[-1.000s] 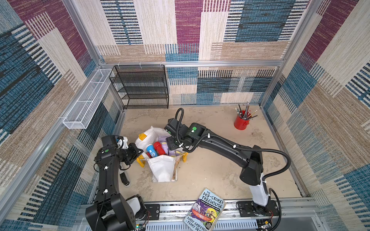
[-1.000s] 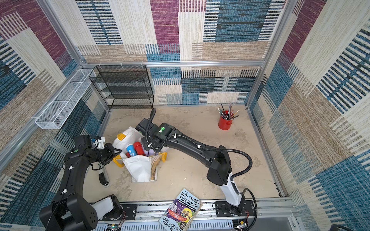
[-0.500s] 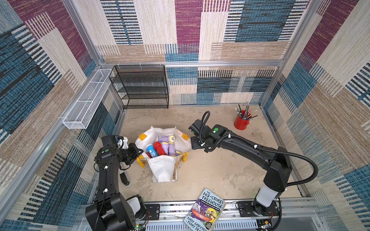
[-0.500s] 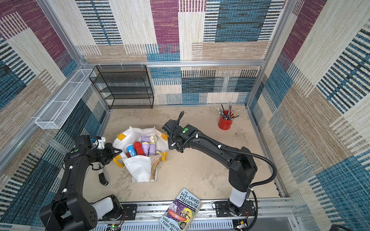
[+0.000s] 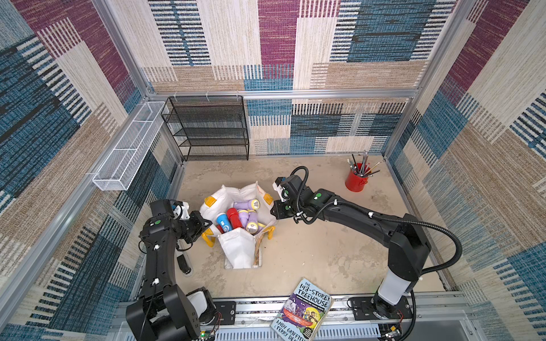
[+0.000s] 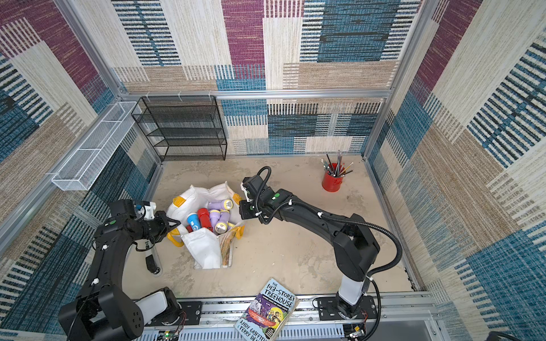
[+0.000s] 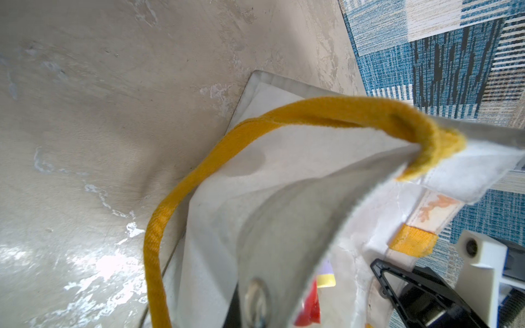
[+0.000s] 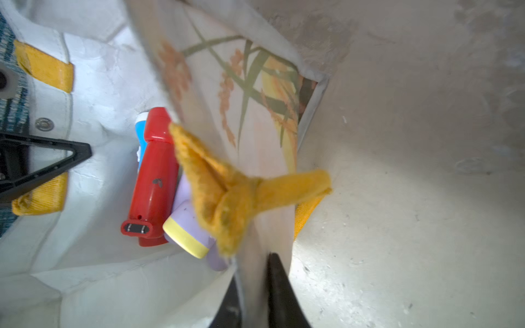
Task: Put the flashlights into the tote bags
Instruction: Move the canvas bag to the center of the board.
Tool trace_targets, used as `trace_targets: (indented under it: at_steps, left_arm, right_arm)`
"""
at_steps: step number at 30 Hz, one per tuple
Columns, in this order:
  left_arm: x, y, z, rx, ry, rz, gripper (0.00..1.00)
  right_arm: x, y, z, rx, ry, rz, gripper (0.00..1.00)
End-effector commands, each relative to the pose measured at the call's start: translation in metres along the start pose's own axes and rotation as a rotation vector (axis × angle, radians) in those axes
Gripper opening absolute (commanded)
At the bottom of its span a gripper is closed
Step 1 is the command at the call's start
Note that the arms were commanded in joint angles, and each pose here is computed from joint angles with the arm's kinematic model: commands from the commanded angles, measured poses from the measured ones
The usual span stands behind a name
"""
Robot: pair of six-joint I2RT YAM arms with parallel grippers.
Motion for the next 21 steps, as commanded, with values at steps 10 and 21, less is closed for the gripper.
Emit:
trace_targets:
  at_steps: [10, 21]
  left_arm:
    - [0.027, 0.012, -0.05, 0.12, -0.084, 0.058, 0.0]
    - [0.051, -0.01, -0.094, 0.093, -0.185, 0.11, 0.0]
  right_arm:
    - [-0.037, 0.029, 0.037, -0.149, 0.097, -0.085, 0.0]
    - [-0.046, 0.059, 0.01, -0.048, 0.075, -0.165, 0.0]
Point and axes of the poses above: each gripper's point midway between its finger pads, its own y axis back along the fingers, its own z axis along the line the jaws close on, x = y × z, the point moved 8 cm from there along y, back along the fingers, and after that the axes turned 5 degrees about y, right-handed, at the moved point
